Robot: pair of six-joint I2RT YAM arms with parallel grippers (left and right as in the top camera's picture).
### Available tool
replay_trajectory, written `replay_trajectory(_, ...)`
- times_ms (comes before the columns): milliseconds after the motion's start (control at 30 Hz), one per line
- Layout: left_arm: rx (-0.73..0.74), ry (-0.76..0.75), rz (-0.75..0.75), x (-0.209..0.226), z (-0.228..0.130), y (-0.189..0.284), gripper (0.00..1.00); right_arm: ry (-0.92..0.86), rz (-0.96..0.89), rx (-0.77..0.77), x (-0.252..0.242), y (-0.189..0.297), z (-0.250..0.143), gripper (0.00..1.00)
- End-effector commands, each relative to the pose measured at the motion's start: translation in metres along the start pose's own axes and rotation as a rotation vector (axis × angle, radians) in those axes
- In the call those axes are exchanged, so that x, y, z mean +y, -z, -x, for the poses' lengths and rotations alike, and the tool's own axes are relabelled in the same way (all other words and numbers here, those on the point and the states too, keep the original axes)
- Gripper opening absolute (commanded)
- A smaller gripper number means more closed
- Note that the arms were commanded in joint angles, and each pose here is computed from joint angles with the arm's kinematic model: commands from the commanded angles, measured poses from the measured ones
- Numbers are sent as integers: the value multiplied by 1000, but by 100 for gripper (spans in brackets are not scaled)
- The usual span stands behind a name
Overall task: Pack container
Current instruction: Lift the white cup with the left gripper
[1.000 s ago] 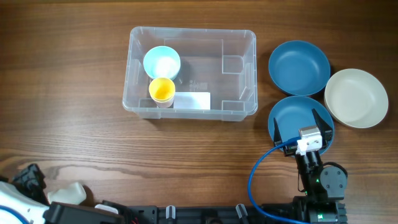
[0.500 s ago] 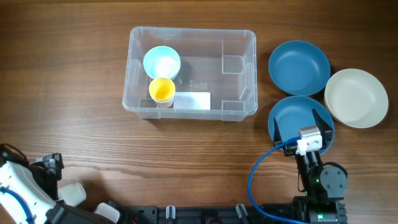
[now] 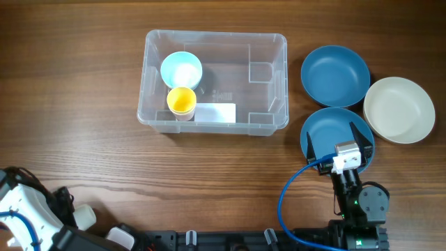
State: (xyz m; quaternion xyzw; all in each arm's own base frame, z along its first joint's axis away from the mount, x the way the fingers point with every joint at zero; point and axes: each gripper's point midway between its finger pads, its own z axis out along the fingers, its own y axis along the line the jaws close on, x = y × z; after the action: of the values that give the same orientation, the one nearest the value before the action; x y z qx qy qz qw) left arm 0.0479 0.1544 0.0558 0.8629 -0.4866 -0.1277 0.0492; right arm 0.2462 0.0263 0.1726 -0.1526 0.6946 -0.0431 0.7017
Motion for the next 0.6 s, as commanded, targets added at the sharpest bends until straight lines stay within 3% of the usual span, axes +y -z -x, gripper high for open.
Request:
replay_trajectory(0,-44,73,20,6,5,-1,100,8,21,-6,4,0,1,100)
replay_trajectory(567,-91,95,-63,-13,12,-17,100,8,32,-10,7,0,2,100)
